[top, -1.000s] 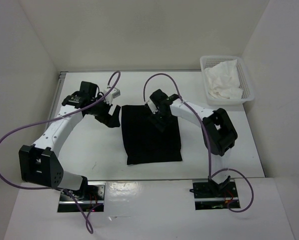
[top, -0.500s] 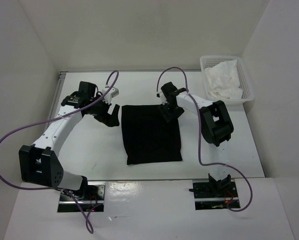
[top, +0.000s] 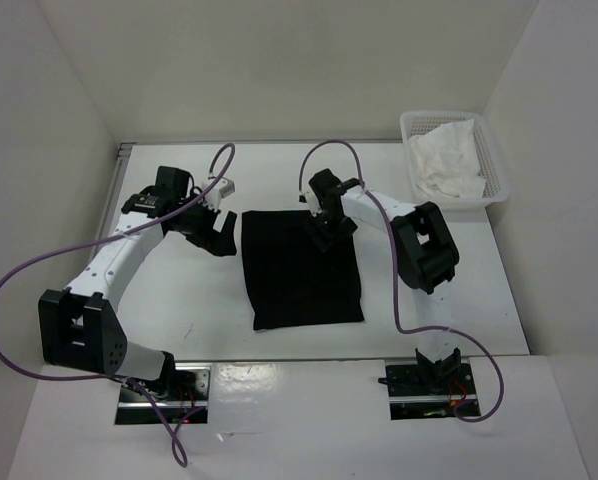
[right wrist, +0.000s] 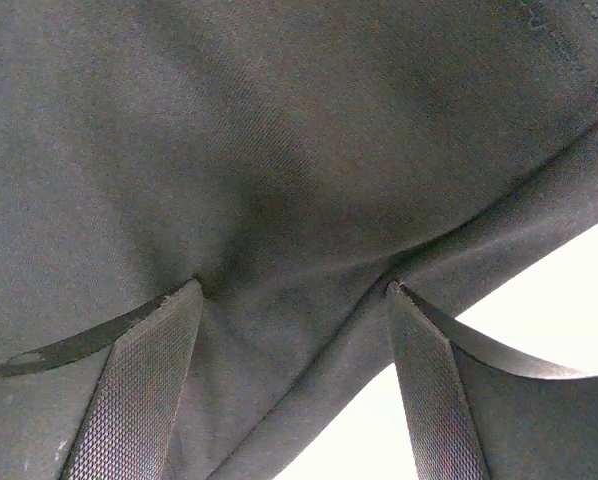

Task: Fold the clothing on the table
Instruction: Flatten the skirt out, then fold the skirt

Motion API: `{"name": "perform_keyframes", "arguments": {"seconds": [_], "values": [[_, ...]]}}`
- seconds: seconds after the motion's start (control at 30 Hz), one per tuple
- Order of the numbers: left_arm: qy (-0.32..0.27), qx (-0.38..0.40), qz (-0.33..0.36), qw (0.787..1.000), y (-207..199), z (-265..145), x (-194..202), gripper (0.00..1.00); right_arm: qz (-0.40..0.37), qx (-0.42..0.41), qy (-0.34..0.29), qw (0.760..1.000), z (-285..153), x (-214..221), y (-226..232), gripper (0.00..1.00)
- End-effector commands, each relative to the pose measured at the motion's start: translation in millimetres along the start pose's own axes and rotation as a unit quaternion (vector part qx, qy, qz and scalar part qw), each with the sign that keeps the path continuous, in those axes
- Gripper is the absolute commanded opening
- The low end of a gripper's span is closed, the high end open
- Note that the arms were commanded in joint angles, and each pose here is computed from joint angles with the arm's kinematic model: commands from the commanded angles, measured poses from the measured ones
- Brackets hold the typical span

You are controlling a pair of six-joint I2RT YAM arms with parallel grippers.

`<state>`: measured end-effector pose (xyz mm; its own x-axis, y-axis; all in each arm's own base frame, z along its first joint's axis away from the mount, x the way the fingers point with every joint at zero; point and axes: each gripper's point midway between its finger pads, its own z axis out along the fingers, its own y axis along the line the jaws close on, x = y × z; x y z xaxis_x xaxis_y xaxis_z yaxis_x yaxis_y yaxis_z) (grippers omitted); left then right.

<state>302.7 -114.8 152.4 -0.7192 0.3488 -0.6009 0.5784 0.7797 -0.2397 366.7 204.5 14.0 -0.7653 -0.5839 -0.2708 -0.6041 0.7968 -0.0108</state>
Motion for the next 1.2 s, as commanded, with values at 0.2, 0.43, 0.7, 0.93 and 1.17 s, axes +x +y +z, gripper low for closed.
{"name": "perform_keyframes", "arguments": {"seconds": [0.2, 0.43, 0.7, 0.93, 1.17], "values": [[-0.002, -0.007, -0.006, 1.0, 1.4, -2.9, -0.1, 1.0, 0.024, 0.001, -0.001, 1.0, 42.5, -16.3, 0.9, 0.78], [-0.003, -0.014, -0.014, 1.0, 8.9, 1.5, -1.2, 1.0, 0.067, -0.001, -0.016, 0.998, 47.7, -41.7, -23.6, 0.78], [-0.048, 0.006, -0.038, 0.998, 16.8, 16.5, -39.0, 1.0, 0.021, -0.053, -0.094, 0.994, -34.1, -59.6, -11.9, 0.8], [-0.093, 0.049, -0.134, 0.986, 68.1, 50.7, -80.1, 0.9, -0.026, -0.077, -0.126, 0.989, -98.7, -24.5, -9.1, 0.8], [-0.083, 0.067, -0.156, 0.982, 103.3, 100.4, -90.5, 0.82, -0.024, -0.049, -0.141, 0.988, -128.1, 5.7, -18.5, 0.8]]}}
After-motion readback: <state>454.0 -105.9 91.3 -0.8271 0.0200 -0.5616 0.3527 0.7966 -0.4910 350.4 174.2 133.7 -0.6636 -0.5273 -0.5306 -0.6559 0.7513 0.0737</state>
